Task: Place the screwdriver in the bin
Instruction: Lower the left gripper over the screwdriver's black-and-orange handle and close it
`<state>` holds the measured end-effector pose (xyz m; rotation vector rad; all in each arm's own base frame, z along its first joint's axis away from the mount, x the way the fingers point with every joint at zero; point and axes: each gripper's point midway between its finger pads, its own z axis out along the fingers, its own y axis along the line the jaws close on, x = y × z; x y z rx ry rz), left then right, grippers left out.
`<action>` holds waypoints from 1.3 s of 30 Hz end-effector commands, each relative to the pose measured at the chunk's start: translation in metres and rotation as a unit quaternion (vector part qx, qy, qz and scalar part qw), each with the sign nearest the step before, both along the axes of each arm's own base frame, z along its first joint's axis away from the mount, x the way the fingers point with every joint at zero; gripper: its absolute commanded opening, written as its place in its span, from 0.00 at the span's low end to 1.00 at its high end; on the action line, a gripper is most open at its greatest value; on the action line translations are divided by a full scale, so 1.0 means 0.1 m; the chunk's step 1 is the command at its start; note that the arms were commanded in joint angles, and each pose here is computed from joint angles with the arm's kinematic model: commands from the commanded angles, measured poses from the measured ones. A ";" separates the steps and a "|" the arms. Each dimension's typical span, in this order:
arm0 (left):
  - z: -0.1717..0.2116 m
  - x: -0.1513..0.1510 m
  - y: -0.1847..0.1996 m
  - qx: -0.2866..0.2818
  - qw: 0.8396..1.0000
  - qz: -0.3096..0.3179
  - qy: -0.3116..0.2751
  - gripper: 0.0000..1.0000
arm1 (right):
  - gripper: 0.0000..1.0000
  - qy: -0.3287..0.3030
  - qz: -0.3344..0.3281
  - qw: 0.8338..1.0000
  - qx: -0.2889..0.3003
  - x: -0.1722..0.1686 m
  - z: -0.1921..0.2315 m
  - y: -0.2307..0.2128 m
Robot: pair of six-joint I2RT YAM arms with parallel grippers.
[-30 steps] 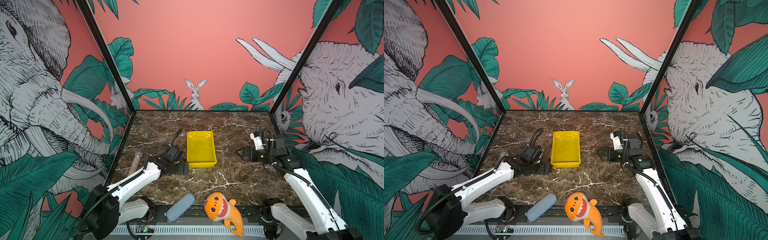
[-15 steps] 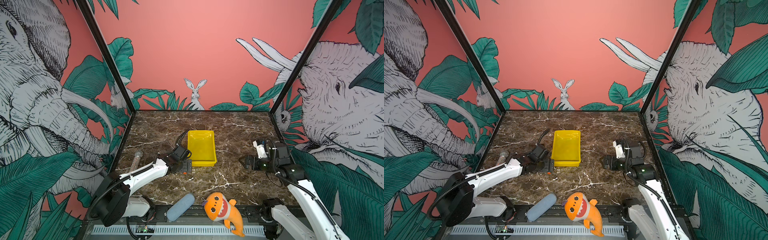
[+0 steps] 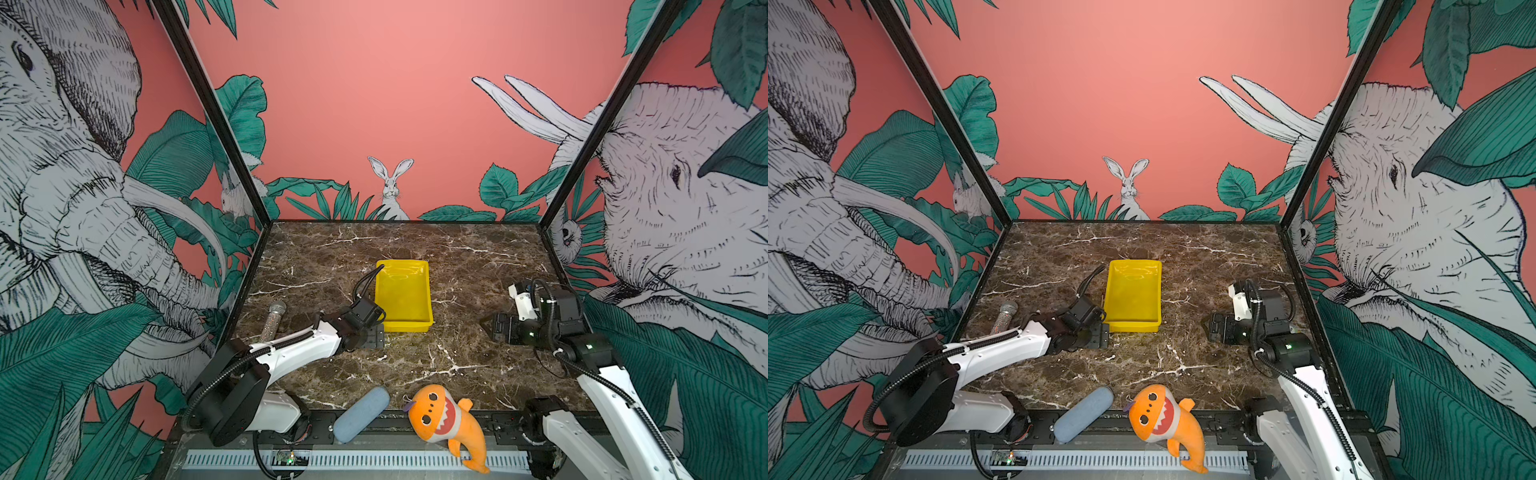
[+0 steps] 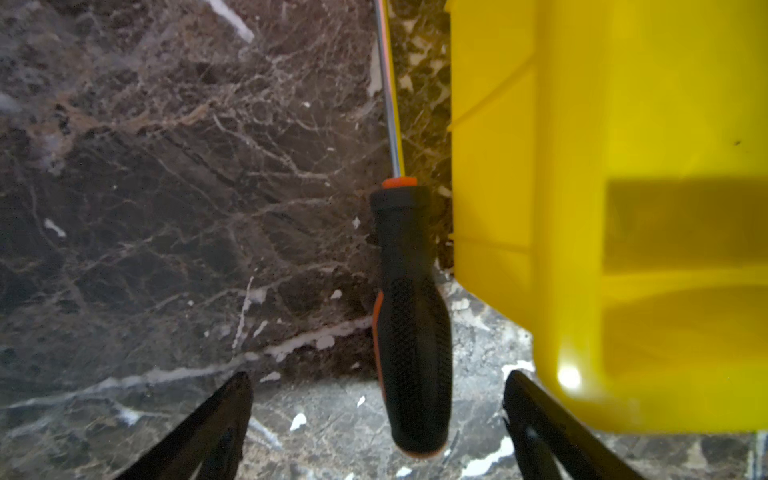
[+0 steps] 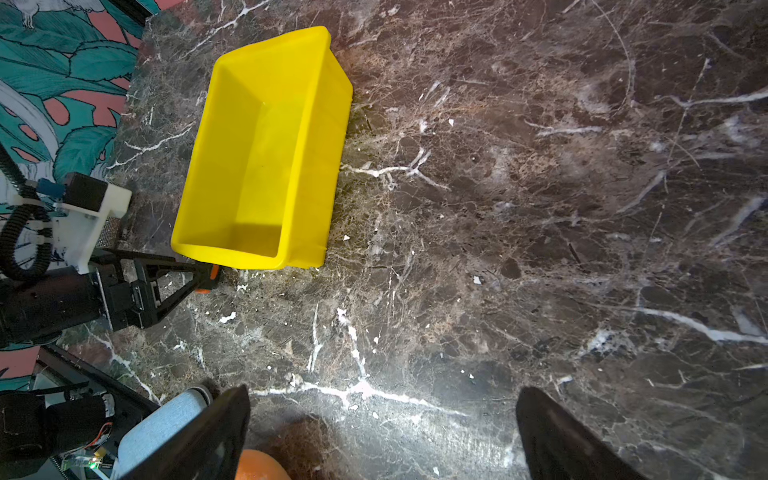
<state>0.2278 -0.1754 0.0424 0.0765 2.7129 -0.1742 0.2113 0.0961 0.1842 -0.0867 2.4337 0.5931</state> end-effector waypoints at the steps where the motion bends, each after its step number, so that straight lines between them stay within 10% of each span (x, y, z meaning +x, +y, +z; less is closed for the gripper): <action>1: 0.00 -0.01 0.09 0.002 1.000 0.029 -0.012 0.94 | 0.99 -0.003 -0.009 1.000 -0.002 -0.03 0.01 -0.03; 39: 0.05 0.15 0.33 0.029 0.997 0.054 -0.043 0.91 | 1.00 -0.003 -0.015 1.000 -0.016 -0.16 -0.01 -0.10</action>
